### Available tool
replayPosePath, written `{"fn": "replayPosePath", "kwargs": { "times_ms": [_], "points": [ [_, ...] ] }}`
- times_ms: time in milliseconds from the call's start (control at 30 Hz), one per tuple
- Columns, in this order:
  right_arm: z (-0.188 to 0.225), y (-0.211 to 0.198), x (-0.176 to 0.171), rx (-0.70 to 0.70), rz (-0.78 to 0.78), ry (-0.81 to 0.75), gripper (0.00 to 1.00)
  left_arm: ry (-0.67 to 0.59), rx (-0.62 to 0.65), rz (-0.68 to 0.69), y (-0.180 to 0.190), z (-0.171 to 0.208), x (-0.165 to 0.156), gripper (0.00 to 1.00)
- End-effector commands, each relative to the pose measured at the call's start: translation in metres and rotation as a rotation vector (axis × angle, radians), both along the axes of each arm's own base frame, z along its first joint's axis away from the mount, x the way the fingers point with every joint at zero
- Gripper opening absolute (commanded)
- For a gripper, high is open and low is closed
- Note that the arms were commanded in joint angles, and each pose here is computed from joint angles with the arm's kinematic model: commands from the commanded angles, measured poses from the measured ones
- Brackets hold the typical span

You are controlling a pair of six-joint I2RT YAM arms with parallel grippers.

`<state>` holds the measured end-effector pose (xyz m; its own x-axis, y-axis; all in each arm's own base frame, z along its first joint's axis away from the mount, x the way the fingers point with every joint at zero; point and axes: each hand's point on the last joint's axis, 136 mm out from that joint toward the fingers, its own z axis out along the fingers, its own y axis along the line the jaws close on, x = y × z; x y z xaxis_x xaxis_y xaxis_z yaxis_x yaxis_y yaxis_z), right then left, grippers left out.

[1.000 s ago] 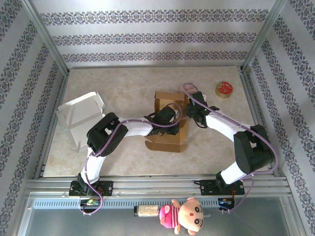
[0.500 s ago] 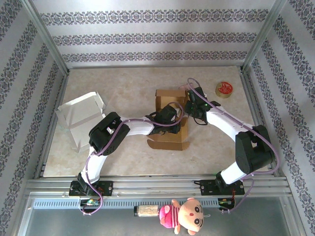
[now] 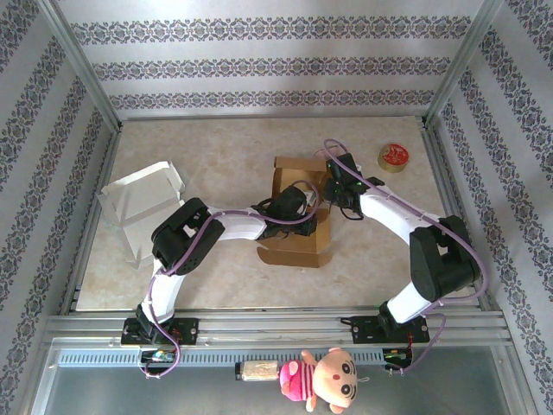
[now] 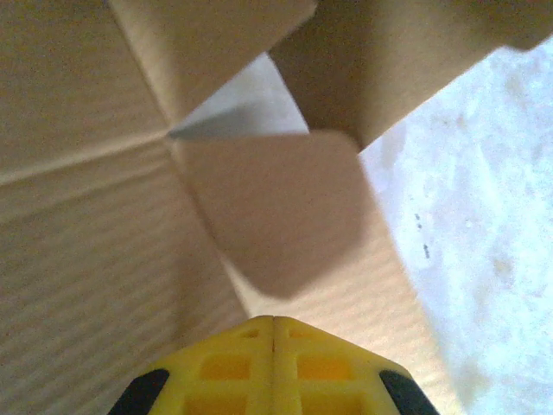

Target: Fold the paper box

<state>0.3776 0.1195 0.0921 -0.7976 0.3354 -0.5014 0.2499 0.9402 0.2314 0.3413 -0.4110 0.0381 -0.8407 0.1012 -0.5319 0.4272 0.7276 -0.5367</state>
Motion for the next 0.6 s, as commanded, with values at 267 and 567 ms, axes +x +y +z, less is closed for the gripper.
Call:
{"fn": "replayPosePath", "kwargs": {
  "times_ms": [267, 567],
  "points": [
    [0.004, -0.005, 0.009, -0.031, -0.003, -0.035, 0.14, -0.024, -0.062, 0.003, -0.008, 0.016, 0.009, 0.04],
    [0.014, 0.007, 0.008, 0.046, -0.004, -0.026, 0.14, 0.109, 0.177, 0.046, 0.02, -0.047, 0.002, 0.0]
  ]
}}
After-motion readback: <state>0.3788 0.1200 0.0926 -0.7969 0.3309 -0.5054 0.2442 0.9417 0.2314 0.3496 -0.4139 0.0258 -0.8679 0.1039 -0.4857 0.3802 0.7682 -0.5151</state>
